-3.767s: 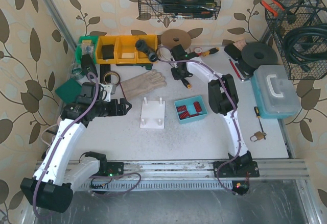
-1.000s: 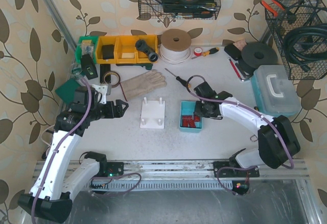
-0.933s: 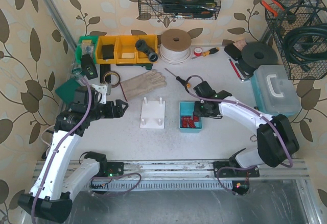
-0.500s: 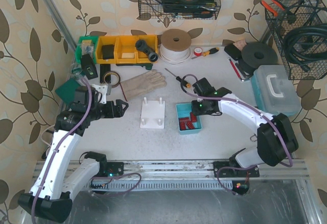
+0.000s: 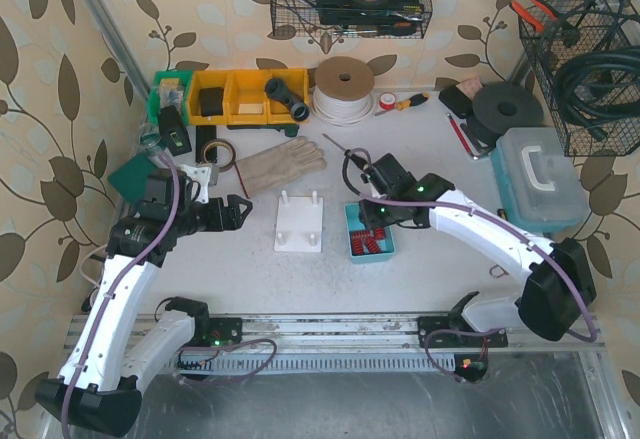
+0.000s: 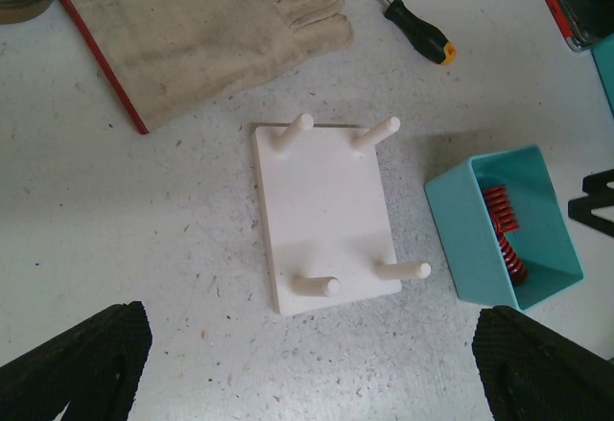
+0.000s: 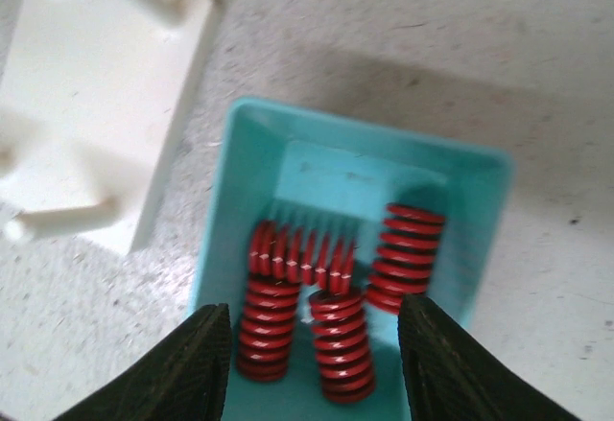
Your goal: Install the large spring
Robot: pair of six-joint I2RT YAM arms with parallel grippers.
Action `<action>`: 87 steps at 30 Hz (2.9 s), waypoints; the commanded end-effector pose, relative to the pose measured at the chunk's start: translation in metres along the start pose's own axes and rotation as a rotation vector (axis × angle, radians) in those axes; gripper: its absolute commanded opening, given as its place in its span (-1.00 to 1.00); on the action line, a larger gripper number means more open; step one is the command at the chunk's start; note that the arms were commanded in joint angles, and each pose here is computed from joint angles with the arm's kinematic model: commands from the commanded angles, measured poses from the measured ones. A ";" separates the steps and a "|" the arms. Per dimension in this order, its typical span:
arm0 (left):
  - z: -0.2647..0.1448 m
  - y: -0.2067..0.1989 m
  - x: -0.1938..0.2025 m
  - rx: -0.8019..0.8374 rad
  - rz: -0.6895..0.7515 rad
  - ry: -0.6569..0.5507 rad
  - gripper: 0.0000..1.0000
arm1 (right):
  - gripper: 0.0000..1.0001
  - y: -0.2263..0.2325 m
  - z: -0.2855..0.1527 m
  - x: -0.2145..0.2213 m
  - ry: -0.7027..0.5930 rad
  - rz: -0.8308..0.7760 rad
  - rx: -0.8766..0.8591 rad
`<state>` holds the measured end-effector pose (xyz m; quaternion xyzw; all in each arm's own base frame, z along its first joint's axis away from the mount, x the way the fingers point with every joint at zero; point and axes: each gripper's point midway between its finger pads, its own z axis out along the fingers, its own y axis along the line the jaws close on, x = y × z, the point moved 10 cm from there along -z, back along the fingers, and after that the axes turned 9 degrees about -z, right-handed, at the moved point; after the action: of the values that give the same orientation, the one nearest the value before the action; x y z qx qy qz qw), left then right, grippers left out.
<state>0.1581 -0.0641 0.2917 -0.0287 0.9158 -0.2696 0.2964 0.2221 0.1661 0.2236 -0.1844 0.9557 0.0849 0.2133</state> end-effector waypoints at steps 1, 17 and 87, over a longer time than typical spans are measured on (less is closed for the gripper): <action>0.000 0.000 -0.002 0.020 0.006 -0.018 0.88 | -0.01 0.011 0.008 0.004 0.032 -0.047 -0.039; 0.001 0.001 -0.003 0.006 0.000 -0.013 0.87 | 0.17 0.022 0.057 0.007 0.179 -0.455 0.021; 0.004 0.007 -0.008 0.006 -0.034 -0.011 0.87 | 0.20 0.040 0.101 0.020 0.272 -0.567 0.208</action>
<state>0.1650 -0.0594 0.2892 -0.0464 0.9161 -0.2720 0.2909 0.2222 0.2200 0.1484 -0.4251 0.8934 -0.0631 0.1308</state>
